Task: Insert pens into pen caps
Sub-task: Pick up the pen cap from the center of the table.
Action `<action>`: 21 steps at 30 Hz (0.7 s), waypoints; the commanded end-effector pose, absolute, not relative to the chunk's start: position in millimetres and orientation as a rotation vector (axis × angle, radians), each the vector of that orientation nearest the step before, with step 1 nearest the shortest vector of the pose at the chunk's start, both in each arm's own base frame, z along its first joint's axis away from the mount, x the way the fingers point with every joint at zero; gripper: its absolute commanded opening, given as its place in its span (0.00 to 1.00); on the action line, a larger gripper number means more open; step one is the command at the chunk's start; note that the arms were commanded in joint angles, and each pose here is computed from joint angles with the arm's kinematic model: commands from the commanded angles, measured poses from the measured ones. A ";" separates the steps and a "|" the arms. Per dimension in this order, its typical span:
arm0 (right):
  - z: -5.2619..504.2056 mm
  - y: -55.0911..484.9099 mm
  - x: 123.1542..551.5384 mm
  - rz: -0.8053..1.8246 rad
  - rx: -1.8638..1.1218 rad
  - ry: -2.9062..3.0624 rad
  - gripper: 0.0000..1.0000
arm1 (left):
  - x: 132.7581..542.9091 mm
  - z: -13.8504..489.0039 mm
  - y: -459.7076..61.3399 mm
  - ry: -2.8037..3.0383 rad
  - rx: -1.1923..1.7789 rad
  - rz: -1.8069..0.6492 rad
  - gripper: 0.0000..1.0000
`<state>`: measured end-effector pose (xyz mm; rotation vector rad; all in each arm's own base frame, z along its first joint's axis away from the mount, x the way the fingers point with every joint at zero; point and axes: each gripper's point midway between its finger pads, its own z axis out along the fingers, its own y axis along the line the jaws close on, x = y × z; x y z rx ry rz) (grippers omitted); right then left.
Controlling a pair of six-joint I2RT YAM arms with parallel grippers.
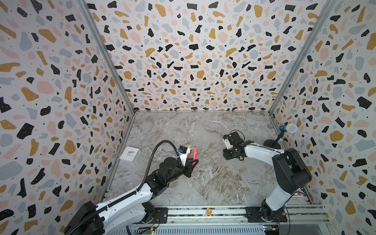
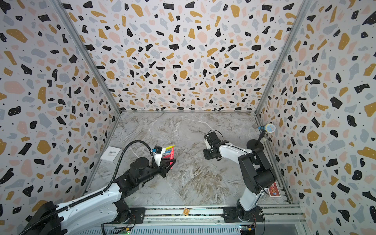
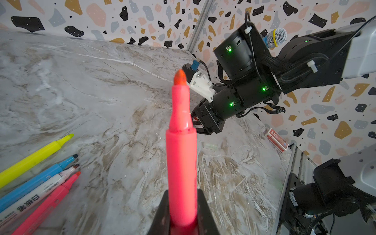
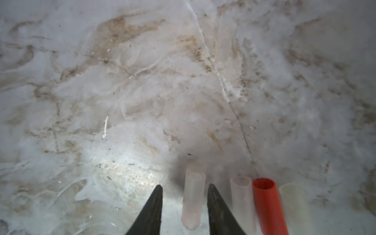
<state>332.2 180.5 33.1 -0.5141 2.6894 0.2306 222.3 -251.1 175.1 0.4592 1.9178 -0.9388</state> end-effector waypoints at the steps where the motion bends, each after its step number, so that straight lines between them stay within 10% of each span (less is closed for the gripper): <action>1: 33.7 176.0 330.9 0.145 -0.537 2.715 0.37 | 224.5 185.3 -251.1 1.881 0.465 -0.933 0.00; 21: 23.1 174.8 324.5 0.126 -0.565 2.738 0.18 | 223.4 186.0 -251.0 1.886 0.471 -0.934 0.00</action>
